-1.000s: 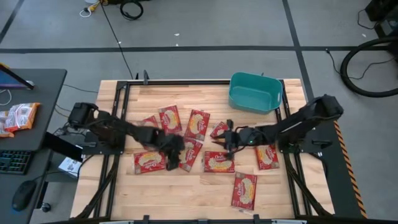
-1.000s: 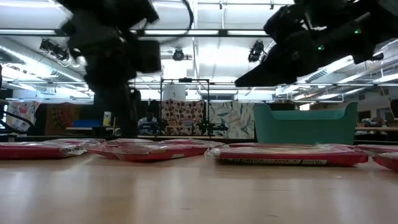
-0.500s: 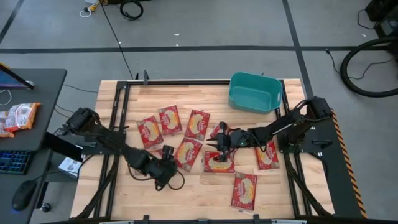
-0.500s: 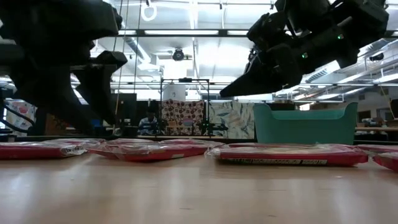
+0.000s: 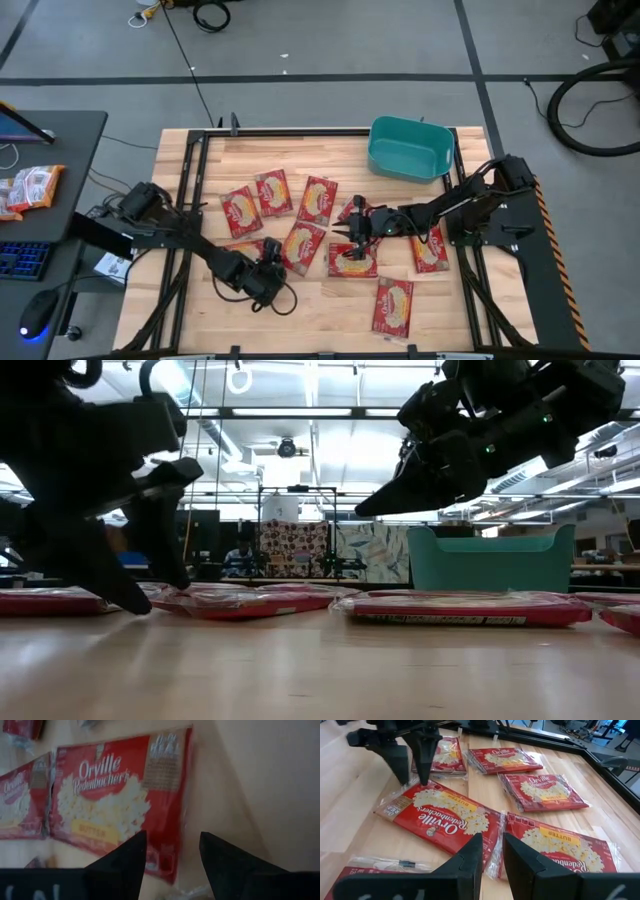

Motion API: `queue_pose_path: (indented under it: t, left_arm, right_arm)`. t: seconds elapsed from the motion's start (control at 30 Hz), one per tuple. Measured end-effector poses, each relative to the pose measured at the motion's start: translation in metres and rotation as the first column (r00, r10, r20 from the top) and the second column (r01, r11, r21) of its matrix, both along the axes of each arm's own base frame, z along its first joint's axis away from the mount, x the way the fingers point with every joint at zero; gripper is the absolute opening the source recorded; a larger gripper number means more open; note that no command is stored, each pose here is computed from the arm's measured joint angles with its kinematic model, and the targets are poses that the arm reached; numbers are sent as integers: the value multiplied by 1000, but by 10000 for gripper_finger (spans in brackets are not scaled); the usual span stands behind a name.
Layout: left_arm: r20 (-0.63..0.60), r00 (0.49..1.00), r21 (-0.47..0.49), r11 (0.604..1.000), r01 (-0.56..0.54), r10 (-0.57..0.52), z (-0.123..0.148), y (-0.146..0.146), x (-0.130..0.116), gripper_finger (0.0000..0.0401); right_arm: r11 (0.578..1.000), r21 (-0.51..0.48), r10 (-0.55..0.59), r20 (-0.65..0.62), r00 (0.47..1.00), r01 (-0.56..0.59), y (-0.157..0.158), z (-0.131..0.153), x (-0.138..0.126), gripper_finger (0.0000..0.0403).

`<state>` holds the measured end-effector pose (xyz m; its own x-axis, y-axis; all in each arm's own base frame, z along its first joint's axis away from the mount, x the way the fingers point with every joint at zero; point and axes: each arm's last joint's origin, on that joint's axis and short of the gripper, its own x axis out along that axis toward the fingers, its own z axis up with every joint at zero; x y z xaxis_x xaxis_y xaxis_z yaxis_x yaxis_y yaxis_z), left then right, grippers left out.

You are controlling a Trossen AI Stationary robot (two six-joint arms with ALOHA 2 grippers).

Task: Sort popcorn bags into baskets
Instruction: Put the popcorn bag into the blue bin

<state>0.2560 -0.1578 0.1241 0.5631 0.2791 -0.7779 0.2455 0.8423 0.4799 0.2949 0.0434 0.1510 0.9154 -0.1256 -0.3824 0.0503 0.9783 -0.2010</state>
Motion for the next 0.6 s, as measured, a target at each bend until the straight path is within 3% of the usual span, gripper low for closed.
queue_pose_path:
  t: [0.2, 0.53, 0.6]
  left_arm:
    - [-7, 1000, 1, 1000, -10, 10, -2, 1, 0, 156]
    - [10, 997, -34, 996, -82, 83, -2, 7, 3, 15]
    - [15, 994, -47, 993, -111, 112, -2, 9, 5, 9]
  right_arm:
    - [1000, 0, 0, 1, 1000, 0, 0, 0, 0, 80]
    - [997, 1, 81, -5, 997, -81, 3, 0, 0, 80]
    - [996, 0, 84, -5, 996, -84, 3, 0, 0, 80]
